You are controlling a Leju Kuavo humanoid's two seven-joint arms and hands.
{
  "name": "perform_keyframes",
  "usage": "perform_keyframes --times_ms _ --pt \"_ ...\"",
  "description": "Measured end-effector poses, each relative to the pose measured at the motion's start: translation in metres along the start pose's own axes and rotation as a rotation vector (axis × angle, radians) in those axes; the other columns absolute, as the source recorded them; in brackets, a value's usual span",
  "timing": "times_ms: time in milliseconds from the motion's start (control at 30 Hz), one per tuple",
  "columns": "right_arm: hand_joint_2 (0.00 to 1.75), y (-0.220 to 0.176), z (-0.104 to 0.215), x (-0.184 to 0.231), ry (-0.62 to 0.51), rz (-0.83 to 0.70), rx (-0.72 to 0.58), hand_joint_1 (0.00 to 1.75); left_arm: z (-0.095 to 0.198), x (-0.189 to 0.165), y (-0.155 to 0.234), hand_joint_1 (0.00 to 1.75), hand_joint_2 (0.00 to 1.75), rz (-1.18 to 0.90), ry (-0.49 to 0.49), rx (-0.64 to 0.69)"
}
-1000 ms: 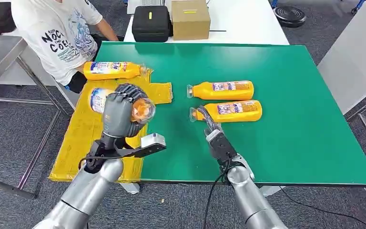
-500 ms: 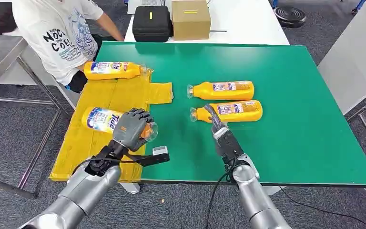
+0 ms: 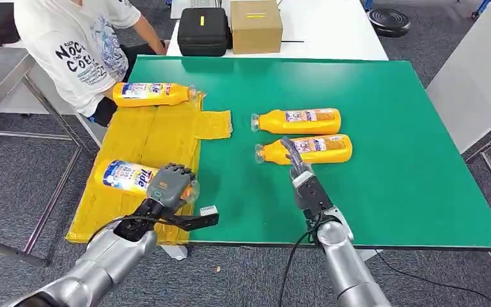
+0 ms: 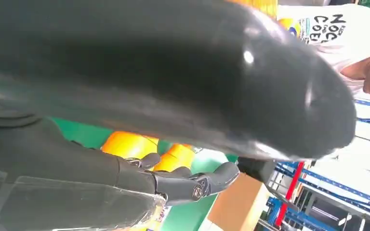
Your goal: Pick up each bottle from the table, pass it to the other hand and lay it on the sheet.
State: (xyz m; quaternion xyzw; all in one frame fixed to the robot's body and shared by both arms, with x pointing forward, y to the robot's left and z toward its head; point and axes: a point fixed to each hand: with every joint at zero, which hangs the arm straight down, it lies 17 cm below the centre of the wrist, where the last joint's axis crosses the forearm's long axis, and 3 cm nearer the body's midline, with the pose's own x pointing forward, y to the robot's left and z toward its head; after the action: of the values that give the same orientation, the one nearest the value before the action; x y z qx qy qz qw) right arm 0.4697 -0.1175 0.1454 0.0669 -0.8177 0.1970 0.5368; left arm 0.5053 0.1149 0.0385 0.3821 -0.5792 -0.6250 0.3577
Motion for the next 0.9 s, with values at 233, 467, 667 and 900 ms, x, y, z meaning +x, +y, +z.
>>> perform_keyframes --times_ms 233,467,667,900 --pt "0.0 0.002 0.003 -0.003 0.012 0.011 0.01 0.0 0.005 -0.006 -0.011 1.75 1.75 -0.061 0.035 -0.019" --pt "0.0 0.004 0.003 -0.003 0.012 0.009 0.019 0.0 0.008 -0.006 -0.019 1.75 1.75 -0.08 0.038 -0.039" --pt "0.0 0.004 0.003 -0.003 0.012 0.008 0.02 0.0 0.011 -0.005 -0.024 1.75 1.75 -0.086 0.04 -0.049" --pt "0.0 0.005 0.003 -0.003 0.012 0.011 0.023 0.0 0.013 -0.008 -0.028 1.62 1.75 -0.074 0.048 -0.059"
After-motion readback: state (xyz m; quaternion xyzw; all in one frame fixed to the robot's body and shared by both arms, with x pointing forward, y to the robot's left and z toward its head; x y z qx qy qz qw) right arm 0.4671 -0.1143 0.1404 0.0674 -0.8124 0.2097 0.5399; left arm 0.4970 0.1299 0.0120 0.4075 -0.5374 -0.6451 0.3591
